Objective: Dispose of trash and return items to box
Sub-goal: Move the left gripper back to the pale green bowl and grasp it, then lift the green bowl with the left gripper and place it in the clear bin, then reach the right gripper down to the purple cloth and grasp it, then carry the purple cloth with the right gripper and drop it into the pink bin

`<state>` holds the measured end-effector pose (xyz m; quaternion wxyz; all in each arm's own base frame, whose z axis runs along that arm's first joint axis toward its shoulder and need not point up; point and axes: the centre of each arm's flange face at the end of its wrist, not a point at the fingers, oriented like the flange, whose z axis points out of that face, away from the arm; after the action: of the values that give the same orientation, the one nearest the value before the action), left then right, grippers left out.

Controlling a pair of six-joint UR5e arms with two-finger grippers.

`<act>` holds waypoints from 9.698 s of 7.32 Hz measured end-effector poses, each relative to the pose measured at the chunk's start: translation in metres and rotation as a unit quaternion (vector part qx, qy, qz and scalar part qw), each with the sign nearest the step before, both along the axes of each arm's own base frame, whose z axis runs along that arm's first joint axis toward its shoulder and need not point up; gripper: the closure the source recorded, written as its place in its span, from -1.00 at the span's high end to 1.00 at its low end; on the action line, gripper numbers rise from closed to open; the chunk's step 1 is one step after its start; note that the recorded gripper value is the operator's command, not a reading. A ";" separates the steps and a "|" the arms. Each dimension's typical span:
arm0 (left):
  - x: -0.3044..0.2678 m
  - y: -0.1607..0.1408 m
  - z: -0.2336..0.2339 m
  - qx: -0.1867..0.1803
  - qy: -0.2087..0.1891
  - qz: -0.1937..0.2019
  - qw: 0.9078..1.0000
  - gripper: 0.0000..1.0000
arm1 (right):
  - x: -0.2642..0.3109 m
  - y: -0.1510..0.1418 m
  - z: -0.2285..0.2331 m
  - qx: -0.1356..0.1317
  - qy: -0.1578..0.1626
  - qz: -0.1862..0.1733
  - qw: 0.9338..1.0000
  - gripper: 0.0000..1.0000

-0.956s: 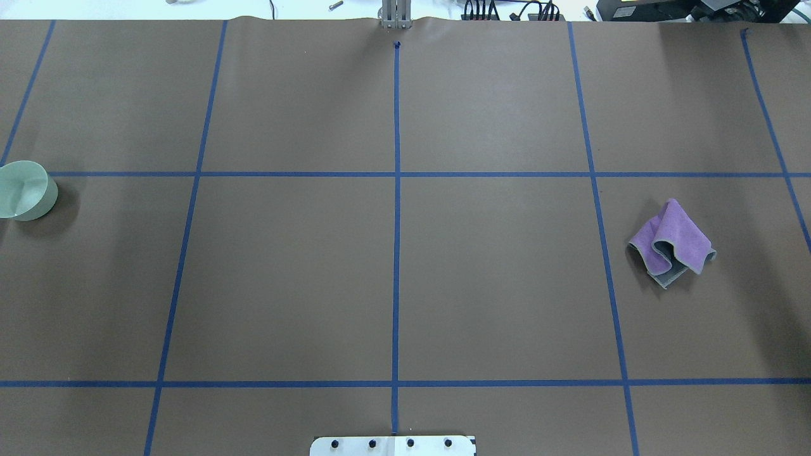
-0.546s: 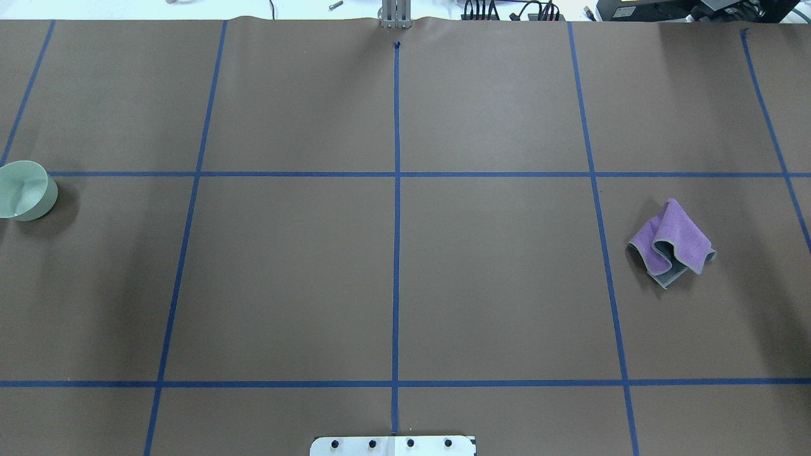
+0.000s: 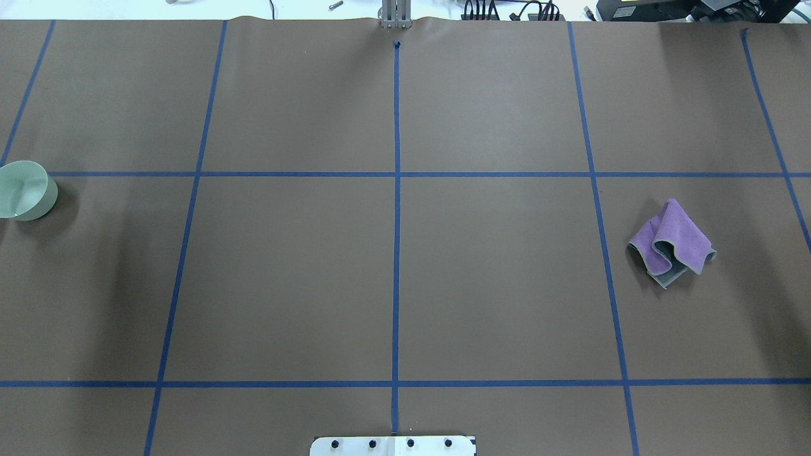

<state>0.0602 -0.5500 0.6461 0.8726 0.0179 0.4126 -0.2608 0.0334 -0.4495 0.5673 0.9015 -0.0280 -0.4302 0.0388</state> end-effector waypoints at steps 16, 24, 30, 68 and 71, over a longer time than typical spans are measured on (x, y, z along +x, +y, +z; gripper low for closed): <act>0.059 0.043 -0.009 0.012 0.060 0.025 0.998 -1.00 | -0.001 0.001 0.002 -0.002 0.001 -0.002 1.000 1.00; -0.192 0.064 0.061 0.080 0.027 0.084 0.993 -1.00 | -0.003 0.000 -0.005 0.003 -0.003 -0.003 1.000 1.00; -0.195 0.082 0.166 0.042 0.008 0.038 0.998 -1.00 | -0.007 -0.001 -0.007 0.003 -0.004 -0.006 1.000 1.00; -0.117 0.090 -0.085 0.158 -0.119 0.112 0.974 0.96 | -0.219 -0.043 -0.058 0.025 0.022 0.005 0.999 -1.00; -0.115 0.096 -0.090 0.159 -0.108 0.114 0.975 0.96 | -0.099 -0.023 -0.123 0.020 0.047 0.055 0.997 -1.00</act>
<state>-0.0545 -0.4542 0.5562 0.9219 0.1373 0.3516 -0.0876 -0.0659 -0.4722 0.4447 0.9177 0.0156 -0.3886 0.0808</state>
